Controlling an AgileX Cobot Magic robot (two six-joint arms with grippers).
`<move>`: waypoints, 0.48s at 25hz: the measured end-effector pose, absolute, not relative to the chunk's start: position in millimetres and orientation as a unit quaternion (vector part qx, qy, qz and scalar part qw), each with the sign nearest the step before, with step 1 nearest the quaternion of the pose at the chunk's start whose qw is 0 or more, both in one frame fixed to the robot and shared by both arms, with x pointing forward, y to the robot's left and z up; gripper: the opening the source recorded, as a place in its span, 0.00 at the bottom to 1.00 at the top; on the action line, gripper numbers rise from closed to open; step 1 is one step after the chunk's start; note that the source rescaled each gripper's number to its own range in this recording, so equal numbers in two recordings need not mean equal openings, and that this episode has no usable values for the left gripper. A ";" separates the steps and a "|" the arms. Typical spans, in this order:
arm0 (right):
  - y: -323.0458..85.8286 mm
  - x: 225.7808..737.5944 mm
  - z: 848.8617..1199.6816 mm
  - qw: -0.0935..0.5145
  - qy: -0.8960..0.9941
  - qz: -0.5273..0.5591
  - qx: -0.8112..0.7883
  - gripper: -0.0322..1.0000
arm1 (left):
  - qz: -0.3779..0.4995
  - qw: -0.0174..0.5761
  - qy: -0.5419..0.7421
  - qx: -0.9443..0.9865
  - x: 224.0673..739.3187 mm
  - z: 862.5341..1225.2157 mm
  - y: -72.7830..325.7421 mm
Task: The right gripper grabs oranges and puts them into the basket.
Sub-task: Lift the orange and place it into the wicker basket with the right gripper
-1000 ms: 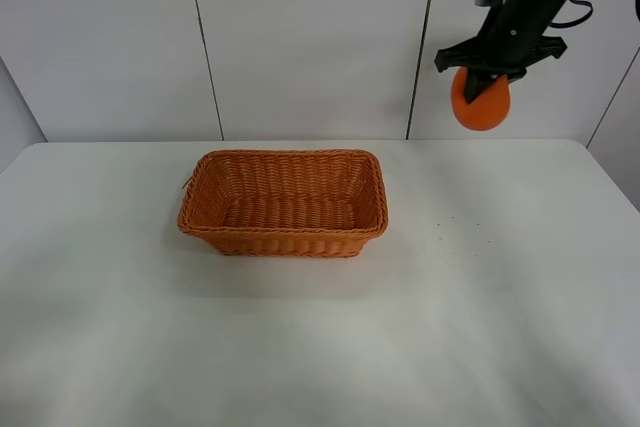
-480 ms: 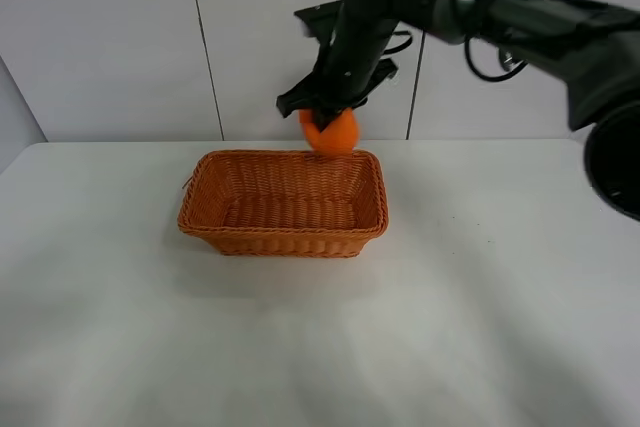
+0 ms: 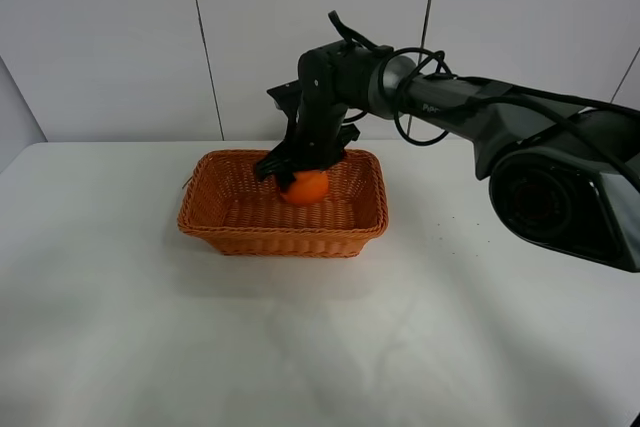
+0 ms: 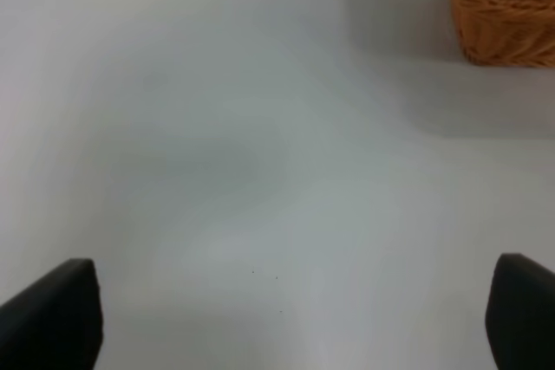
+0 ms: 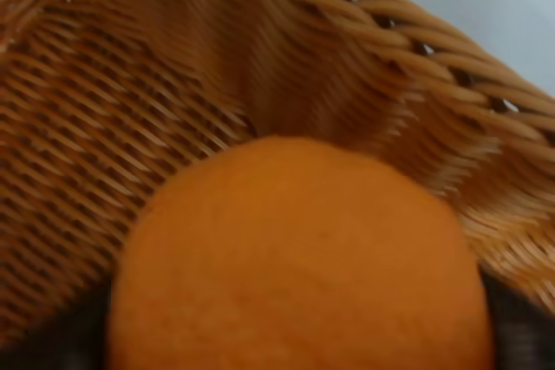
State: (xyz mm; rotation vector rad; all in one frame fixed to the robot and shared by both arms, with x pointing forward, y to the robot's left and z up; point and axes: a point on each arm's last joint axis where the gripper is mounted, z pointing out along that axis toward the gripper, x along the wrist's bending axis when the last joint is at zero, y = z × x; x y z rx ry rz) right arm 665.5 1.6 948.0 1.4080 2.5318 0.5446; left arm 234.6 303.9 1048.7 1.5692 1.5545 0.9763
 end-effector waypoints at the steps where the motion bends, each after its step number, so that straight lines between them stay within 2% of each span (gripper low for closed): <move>1: 1.8 665.1 949.3 0.095 0.855 0.185 0.475 0.89 | 0.378 0.355 0.602 0.607 234.6 1048.7 303.9; 4: 1.5 663.0 951.6 0.088 0.858 0.181 0.472 0.98 | 0.378 0.355 0.602 0.607 234.6 1048.7 303.9; 8: -2.5 657.4 962.1 0.081 0.865 0.163 0.468 1.00 | 0.378 0.355 0.602 0.607 234.6 1048.7 303.9; 12: -10.1 652.9 987.8 0.072 0.866 0.145 0.473 1.00 | 0.378 0.355 0.602 0.607 234.6 1048.7 303.9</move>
